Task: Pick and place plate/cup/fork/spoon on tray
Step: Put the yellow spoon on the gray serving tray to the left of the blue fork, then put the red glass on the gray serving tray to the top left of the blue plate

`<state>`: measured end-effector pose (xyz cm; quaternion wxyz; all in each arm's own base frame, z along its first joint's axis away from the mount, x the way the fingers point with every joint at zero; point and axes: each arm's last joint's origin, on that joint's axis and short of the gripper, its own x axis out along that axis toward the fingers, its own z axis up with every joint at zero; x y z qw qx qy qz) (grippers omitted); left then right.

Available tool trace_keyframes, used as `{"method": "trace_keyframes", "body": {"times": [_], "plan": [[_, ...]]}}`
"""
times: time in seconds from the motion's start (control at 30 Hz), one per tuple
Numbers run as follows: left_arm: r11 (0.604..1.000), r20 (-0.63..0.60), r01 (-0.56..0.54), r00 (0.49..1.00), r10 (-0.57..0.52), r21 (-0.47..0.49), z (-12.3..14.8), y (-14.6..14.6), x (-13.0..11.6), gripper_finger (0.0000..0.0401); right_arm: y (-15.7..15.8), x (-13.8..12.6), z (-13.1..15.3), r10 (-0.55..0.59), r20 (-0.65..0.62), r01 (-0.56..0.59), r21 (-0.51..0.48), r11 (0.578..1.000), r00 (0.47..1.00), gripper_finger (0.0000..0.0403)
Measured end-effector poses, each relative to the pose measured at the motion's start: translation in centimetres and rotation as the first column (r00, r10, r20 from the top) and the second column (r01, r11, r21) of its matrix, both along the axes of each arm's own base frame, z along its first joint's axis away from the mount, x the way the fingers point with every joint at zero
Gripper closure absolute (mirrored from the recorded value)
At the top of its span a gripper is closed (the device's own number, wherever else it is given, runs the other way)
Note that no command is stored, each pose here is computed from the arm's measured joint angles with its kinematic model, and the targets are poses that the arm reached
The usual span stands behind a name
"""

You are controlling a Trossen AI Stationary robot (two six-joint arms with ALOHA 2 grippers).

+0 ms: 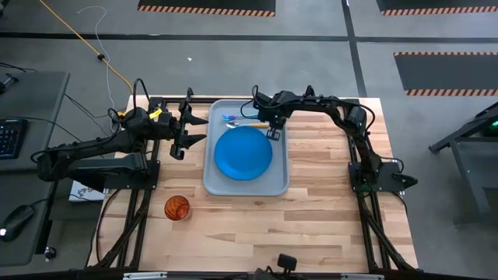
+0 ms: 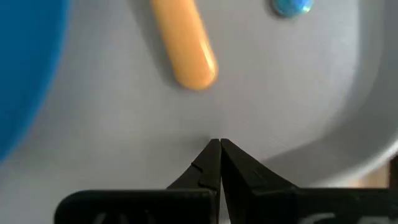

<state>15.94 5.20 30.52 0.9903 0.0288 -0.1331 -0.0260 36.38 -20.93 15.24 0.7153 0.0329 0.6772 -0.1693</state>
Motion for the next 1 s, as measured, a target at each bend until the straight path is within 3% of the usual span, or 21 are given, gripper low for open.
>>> {"method": "trace_keyframes", "body": {"times": [0.27,0.67,0.83,1.0], "plan": [[1.000,0.001,0.000,1.000,0.000,0.001,0.0,0.0,0.0,0.0197,-0.3,1.1,-0.3,0.024,0.114,-0.024,0.000,1.000,0.993,0.0403],[1.000,0.001,0.000,1.000,0.000,0.000,0.0,0.0,0.0,0.0197,-0.4,1.5,-0.2,0.027,0.179,-0.031,0.018,0.999,0.984,0.0403],[1.000,0.001,0.000,1.000,0.000,0.001,0.0,0.0,0.0,0.0197,-0.4,0.8,-0.3,0.038,0.062,-0.036,-0.035,0.999,0.997,0.0403],[1.000,-0.002,-0.001,1.000,0.001,0.003,0.0,0.0,0.0,0.0197,0.0,-0.6,0.9,0.028,-0.011,-0.028,0.020,0.999,1.000,0.0403]]}}
